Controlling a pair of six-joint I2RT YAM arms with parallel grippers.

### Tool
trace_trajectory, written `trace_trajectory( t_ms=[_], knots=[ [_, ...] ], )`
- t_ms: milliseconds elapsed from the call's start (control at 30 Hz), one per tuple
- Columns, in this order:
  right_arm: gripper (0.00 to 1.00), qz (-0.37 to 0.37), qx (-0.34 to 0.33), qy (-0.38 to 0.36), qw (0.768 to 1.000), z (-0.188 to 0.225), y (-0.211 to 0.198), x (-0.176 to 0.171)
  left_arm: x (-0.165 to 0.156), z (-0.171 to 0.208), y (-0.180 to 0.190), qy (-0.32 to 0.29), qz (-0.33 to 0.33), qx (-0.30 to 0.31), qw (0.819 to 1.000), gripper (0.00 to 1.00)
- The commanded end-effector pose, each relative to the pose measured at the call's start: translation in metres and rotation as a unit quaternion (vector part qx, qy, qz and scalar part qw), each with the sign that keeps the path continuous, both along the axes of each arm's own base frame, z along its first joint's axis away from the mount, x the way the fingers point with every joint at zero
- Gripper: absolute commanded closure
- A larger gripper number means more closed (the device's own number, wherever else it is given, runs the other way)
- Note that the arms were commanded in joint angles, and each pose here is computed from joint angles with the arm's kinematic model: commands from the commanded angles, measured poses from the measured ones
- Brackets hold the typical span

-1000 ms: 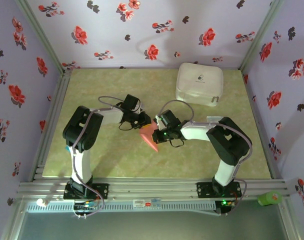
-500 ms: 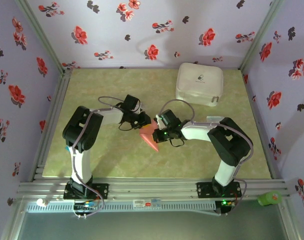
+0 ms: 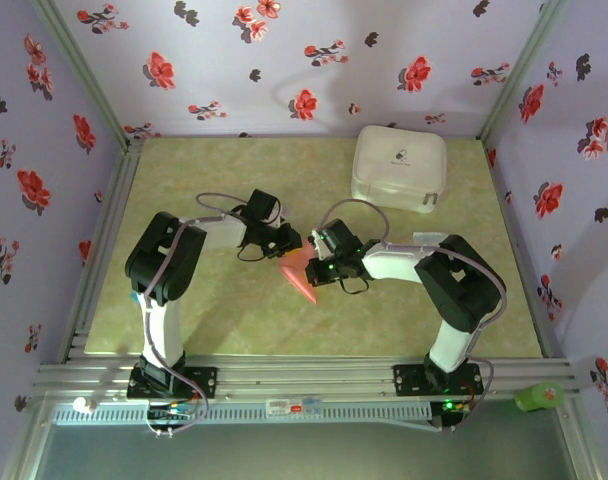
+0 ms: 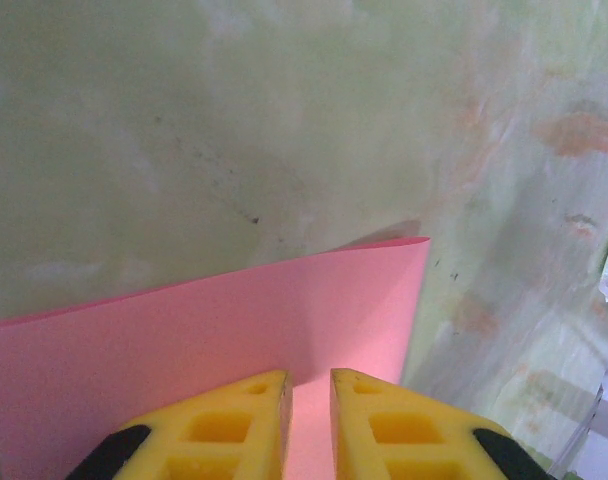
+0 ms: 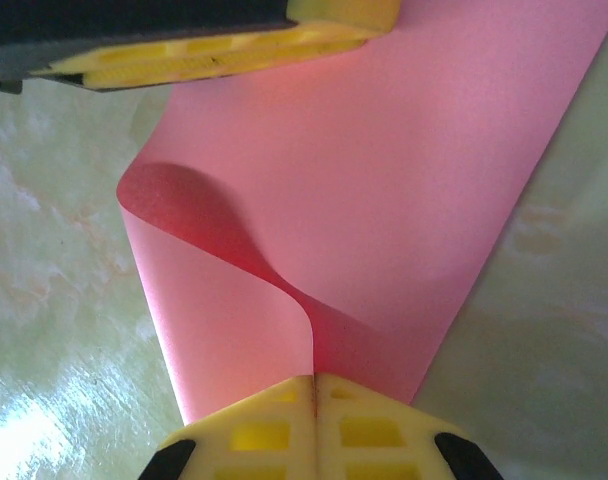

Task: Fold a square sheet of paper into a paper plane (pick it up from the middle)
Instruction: Third fold the triangle at the center of the table.

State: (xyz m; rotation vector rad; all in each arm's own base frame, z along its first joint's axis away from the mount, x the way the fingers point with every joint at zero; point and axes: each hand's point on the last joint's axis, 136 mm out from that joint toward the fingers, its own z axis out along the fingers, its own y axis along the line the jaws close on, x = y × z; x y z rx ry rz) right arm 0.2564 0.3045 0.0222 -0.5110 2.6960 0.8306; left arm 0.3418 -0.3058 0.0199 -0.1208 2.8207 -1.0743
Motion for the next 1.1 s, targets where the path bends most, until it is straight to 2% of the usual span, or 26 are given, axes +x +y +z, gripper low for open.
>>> trace_trajectory(
  t_ms=[0, 1067],
  knots=[
    [1.00, -0.001, -0.003, 0.018, 1.000, -0.003, -0.003, -0.005, -0.021, -0.022, 0.013, 0.039, 0.000, 0.038, 0.999, 0.81],
    [1.00, -0.009, -0.013, 0.012, 1.000, -0.007, -0.004, 0.001, -0.022, -0.025, 0.014, 0.041, 0.000, 0.040, 0.998, 0.81]
  ],
)
